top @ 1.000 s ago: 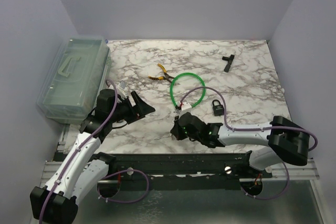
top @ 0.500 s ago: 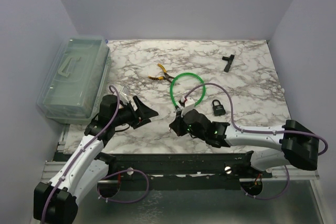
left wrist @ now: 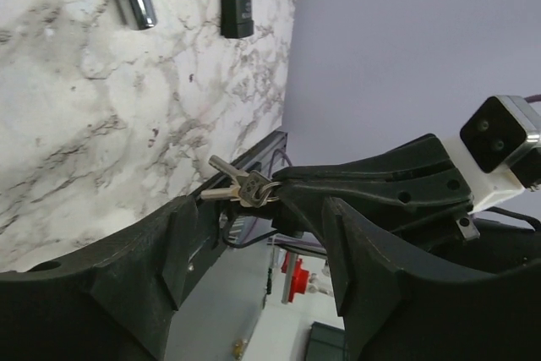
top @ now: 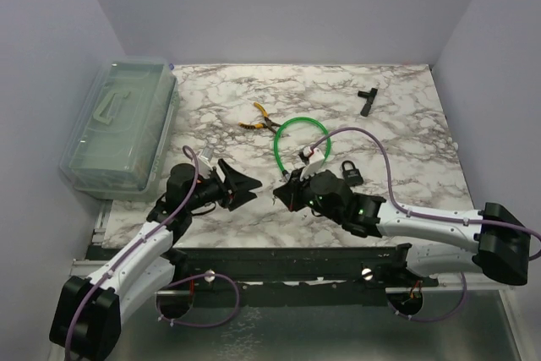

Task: Unlock with the key

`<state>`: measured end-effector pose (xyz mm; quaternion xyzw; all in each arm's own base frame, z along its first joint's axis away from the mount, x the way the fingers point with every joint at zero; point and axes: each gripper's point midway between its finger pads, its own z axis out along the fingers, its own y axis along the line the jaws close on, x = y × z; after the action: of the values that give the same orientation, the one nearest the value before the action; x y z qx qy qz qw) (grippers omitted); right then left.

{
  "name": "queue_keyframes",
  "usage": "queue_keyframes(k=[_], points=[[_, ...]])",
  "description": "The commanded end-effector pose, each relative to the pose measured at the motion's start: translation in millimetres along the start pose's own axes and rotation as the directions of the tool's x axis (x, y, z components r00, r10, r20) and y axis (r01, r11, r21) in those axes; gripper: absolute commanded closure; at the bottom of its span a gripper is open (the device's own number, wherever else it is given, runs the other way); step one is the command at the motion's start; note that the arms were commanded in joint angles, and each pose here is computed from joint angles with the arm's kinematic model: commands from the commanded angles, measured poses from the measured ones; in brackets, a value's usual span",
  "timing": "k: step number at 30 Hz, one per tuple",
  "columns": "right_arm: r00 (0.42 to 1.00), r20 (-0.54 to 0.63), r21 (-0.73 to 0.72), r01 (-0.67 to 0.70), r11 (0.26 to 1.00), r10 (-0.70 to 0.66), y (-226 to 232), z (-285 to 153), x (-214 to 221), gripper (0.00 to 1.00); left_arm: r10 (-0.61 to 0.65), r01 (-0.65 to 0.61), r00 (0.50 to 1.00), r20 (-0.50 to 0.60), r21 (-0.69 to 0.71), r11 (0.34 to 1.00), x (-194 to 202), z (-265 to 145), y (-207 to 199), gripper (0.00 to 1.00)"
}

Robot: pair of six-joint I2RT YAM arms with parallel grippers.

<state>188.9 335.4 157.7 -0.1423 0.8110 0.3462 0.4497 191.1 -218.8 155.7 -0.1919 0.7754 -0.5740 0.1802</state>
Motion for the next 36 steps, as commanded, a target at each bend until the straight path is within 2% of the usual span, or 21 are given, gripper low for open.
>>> queue_keyframes(k=[1, 7, 36], points=[[0.996, 0.083, -0.073, -0.01, 0.997, 0.016, 20, -4, -32, 1.0, -0.035, 0.033, 0.999, 0.02, 0.101, 0.994, -2, 6, -26, 0.35], [0.993, 0.12, -0.128, -0.007, 0.992, 0.023, 32, -9, -45, 1.0, -0.107, 0.105, 0.994, 0.009, 0.118, 0.987, 1, 15, -29, 0.37], [0.984, 0.177, -0.177, 0.005, 0.984, 0.027, 46, -14, -65, 1.0, -0.232, 0.228, 0.973, 0.01, 0.147, 0.963, 1, 23, -37, 0.37]])
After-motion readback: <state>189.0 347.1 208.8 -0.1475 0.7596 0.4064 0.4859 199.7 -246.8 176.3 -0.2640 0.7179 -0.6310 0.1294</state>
